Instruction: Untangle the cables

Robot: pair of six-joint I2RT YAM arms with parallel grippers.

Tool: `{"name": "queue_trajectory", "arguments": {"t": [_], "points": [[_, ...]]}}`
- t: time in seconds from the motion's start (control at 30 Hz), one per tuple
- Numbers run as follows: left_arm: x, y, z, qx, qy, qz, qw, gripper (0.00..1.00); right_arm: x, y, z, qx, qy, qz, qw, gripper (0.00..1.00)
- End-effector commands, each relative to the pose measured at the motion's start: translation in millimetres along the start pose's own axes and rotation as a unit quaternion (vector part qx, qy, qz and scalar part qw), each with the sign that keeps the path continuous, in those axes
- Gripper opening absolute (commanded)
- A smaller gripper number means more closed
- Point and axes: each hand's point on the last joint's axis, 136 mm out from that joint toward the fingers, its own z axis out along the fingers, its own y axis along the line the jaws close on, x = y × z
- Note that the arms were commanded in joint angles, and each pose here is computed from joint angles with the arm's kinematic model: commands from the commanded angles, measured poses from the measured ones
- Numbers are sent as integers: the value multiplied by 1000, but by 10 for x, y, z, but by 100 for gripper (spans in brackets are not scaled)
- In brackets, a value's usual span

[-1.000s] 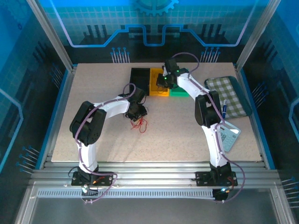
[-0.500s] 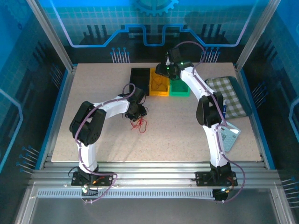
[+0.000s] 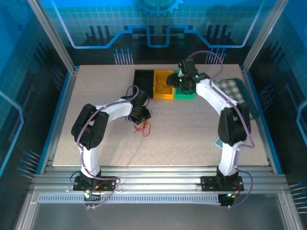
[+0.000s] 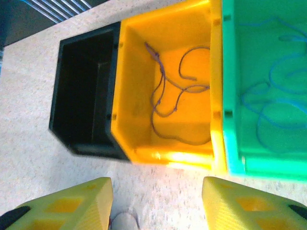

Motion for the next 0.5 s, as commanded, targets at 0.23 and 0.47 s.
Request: {"name": "queue_trajectory", "arguments": {"t": [0.23, 0.47], "points": [[914, -887, -223, 168, 175, 316, 917, 47, 1337, -391, -37, 21, 77, 20, 997, 51], [356, -674, -557, 84, -35, 304, 948, 57, 1520, -494, -51, 45, 77, 18, 996, 51]]}}
